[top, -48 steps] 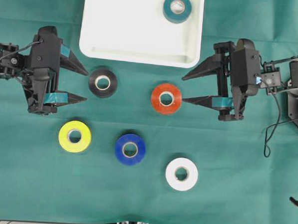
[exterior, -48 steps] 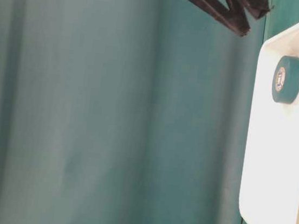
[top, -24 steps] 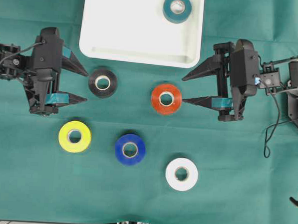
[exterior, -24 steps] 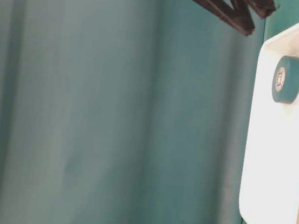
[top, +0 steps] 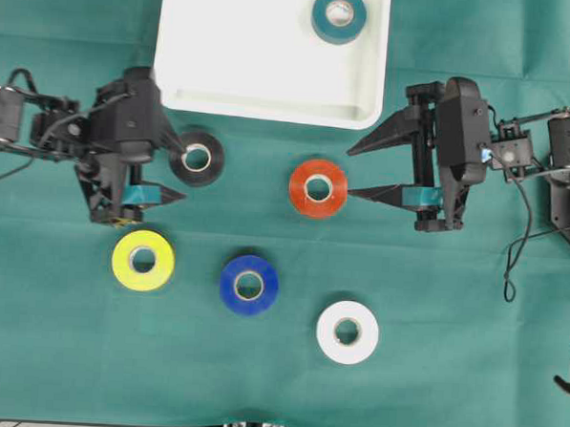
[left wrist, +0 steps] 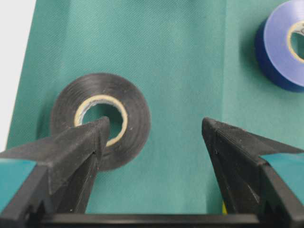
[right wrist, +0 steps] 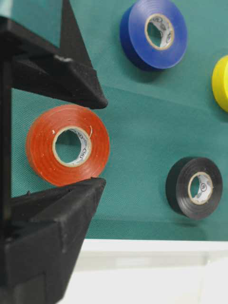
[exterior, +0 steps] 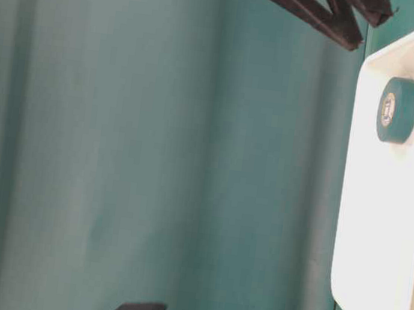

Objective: Put the tape alternately from left to right into the white case.
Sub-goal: 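Lower the left gripper into the black tape roll's hole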

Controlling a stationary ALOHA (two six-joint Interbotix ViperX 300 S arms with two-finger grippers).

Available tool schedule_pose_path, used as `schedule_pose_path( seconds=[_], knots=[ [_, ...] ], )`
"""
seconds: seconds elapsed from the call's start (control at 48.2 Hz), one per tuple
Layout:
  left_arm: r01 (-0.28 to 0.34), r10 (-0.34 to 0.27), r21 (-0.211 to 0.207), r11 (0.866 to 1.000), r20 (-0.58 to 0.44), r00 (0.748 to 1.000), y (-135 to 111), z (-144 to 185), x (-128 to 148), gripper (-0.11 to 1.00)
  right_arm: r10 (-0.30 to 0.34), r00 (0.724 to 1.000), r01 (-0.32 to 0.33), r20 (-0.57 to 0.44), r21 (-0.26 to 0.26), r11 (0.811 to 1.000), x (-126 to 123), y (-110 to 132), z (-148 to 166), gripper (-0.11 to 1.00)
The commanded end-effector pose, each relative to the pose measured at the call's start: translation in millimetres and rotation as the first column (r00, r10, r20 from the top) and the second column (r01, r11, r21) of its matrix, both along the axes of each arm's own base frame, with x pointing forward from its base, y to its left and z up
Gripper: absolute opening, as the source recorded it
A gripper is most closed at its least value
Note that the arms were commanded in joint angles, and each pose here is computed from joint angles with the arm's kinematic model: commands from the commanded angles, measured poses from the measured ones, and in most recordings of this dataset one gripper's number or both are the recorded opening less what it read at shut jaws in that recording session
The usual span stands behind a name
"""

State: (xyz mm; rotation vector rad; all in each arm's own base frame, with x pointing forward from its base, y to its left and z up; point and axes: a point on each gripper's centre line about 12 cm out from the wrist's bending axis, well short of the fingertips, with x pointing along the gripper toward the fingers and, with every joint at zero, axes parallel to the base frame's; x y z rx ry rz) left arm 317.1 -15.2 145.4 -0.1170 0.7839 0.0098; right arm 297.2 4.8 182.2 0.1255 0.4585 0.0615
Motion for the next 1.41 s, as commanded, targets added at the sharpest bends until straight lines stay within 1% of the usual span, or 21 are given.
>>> schedule_pose_path(
  seconds=[0.0,0.228,0.373,0.767,1.203,1.389],
  knots=[
    [0.007,-0.007,-0.002,1.000,0.000,1.000,-3,-1,7,0.88,0.003,1.000,-0.003,0.024,0.003,1.000,4,1,7,0.67],
    [0.009,-0.009,0.001,1.000,-0.078,0.997,-4,-19,13,0.88,0.003,1.000,-0.003,0.021,0.003,1.000,3,1,6,0.67],
    [-0.001,0.001,0.003,1.000,-0.121,0.993,-1,-29,15,0.88,0.004,1.000,-0.004,0.023,0.002,1.000,3,1,6,0.67],
    [-0.030,0.031,0.007,1.000,-0.131,0.991,10,-34,23,0.88,0.003,1.000,-0.003,0.009,0.003,1.000,3,1,2,0.67],
    [-0.030,0.031,0.010,1.000,-0.171,0.985,11,-48,24,0.88,0.005,1.000,-0.005,0.003,0.001,1.000,4,1,0,0.67],
    [-0.030,0.031,0.010,1.000,-0.169,0.985,11,-48,25,0.88,0.005,1.000,-0.005,0.003,0.001,1.000,4,1,0,0.67]
  ],
)
